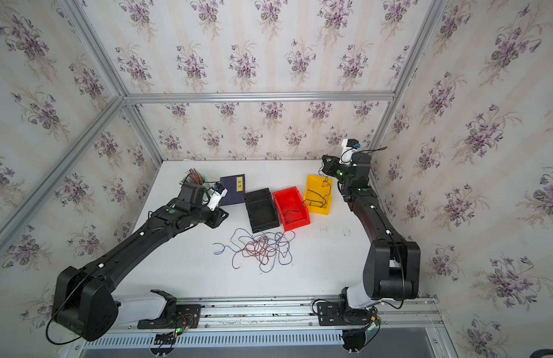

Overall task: Untangle and sort cables by color
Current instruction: Place the cable in the bin.

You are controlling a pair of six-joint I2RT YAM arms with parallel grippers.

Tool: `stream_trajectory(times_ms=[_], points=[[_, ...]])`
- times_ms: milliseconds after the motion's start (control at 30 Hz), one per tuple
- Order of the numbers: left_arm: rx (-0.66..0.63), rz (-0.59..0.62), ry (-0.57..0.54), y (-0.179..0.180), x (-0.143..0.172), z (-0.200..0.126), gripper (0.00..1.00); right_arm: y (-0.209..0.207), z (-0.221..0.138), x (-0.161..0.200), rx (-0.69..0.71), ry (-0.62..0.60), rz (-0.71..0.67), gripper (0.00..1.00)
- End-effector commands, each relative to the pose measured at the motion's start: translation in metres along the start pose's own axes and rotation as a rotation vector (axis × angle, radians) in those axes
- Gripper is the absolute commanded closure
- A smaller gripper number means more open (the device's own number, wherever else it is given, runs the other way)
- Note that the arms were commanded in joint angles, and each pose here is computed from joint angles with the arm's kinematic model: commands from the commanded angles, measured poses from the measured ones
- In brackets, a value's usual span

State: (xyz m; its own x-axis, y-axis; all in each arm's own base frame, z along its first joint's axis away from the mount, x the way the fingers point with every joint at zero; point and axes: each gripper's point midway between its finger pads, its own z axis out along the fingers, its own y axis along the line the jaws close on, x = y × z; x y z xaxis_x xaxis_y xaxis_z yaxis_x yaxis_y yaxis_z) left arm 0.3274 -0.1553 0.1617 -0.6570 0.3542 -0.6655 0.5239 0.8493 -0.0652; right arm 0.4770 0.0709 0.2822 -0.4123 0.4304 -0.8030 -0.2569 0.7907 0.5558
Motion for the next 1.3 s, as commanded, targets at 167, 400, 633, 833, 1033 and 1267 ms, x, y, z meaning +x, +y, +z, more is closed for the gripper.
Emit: stream_trajectory(times_ms=[167,400,633,833,1033,1267], points=[[0.022,-0.037,0.007,-0.004,0.000,-0.004,0.50,-0.028,0.022,0.037,0.023,0.072,0.009,1.00],[0.024,-0.039,0.003,-0.005,-0.003,-0.006,0.49,-0.061,0.037,0.085,0.162,0.271,0.010,1.00],[0.033,-0.046,-0.005,-0.006,-0.005,-0.004,0.49,-0.076,0.049,0.121,0.283,0.469,-0.082,1.00],[0.038,-0.038,-0.004,-0.007,-0.005,-0.005,0.48,-0.087,0.058,0.144,0.312,0.575,-0.073,0.81],[0.037,-0.021,-0.006,-0.007,-0.004,-0.004,0.38,-0.047,0.041,0.115,0.318,0.551,-0.139,0.42],[0.039,-0.015,-0.046,-0.008,-0.006,-0.005,0.37,-0.016,0.013,0.163,0.349,0.724,0.017,0.46]])
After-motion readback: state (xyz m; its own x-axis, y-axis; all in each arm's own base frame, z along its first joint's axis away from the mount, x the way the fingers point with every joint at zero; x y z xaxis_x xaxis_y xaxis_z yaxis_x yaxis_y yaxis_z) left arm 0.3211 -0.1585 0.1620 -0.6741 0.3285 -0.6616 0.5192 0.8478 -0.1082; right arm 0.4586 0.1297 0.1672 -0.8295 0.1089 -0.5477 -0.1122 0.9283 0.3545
